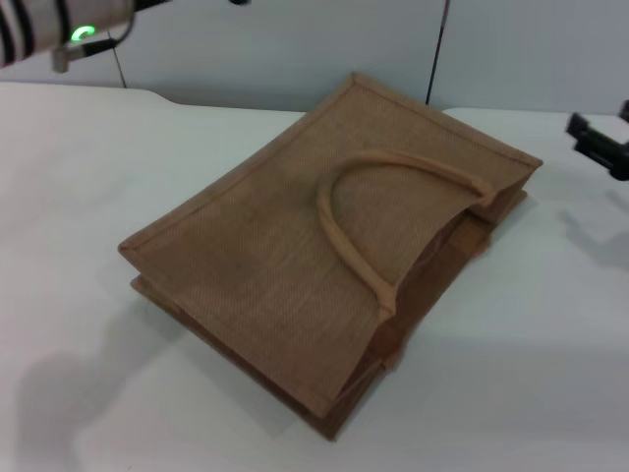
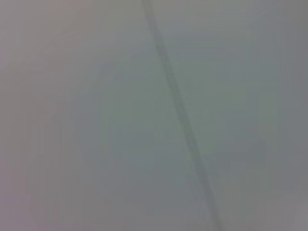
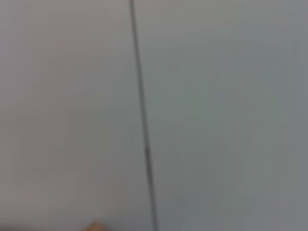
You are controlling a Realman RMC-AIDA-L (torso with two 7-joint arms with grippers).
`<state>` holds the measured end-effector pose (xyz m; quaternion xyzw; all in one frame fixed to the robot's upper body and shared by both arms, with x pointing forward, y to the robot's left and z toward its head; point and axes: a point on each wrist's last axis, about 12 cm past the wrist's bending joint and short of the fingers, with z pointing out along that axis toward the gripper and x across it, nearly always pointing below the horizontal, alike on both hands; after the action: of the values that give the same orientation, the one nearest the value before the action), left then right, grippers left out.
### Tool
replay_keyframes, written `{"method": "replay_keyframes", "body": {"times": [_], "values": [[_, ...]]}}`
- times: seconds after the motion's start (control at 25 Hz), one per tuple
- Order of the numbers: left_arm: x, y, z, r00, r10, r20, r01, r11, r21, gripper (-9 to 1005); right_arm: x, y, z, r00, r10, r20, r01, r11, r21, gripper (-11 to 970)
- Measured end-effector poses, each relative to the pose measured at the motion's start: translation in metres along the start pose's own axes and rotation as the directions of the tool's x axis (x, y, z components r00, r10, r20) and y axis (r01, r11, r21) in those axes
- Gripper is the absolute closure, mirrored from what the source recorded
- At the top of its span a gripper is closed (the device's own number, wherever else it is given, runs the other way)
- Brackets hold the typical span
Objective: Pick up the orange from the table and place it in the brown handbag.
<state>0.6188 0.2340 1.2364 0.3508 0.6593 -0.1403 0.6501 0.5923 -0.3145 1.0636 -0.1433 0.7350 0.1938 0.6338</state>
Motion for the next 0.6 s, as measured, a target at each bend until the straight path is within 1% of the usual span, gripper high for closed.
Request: {"method": "replay_keyframes", "body": {"times": [0.04, 0.12, 0.2, 0.24, 0.32, 0.44, 0.48, 0.52, 0.6], "values": [[0.0, 0.0, 0.0, 1.0, 0.0, 0.0, 0.0, 1.0, 0.0, 127, 0.002, -0.001, -0.004, 1.0, -0.006, 0.025, 0.005, 1.0, 0.024, 65], [0.016, 0.01, -0.011, 0.998, -0.043, 0.04, 0.045, 0.997, -0.062, 128, 0.004, -0.002, -0.013, 0.997, -0.024, 0.08, 0.018, 0.997, 0.075, 65], [0.032, 0.019, -0.025, 0.991, -0.08, 0.109, 0.094, 0.987, -0.13, 129, 0.008, 0.0, -0.02, 0.99, -0.048, 0.13, 0.032, 0.992, 0.123, 65], [0.035, 0.02, -0.028, 0.989, -0.088, 0.123, 0.106, 0.984, -0.143, 130, 0.009, 0.0, -0.023, 0.988, -0.057, 0.146, 0.036, 0.989, 0.146, 65], [0.05, 0.024, -0.037, 0.985, -0.087, 0.148, 0.116, 0.973, -0.201, 131, 0.012, -0.001, -0.03, 0.983, -0.066, 0.17, 0.034, 0.981, 0.189, 65], [0.068, 0.025, -0.044, 0.983, -0.098, 0.155, 0.136, 0.958, -0.252, 132, 0.018, -0.006, -0.043, 0.98, -0.055, 0.193, 0.005, 0.967, 0.253, 65], [0.085, 0.025, -0.05, 0.978, -0.133, 0.163, 0.177, 0.94, -0.291, 133, 0.02, -0.007, -0.047, 0.978, -0.056, 0.198, 0.0, 0.962, 0.272, 65], [0.085, 0.025, -0.05, 0.978, -0.133, 0.163, 0.177, 0.94, -0.291, 134, 0.023, -0.006, -0.05, 0.978, -0.058, 0.2, -0.003, 0.957, 0.291, 65], [0.102, 0.023, -0.055, 0.975, -0.161, 0.156, 0.204, 0.924, -0.324, 135, 0.033, -0.002, -0.057, 0.978, -0.078, 0.195, 0.008, 0.942, 0.336, 65]]}}
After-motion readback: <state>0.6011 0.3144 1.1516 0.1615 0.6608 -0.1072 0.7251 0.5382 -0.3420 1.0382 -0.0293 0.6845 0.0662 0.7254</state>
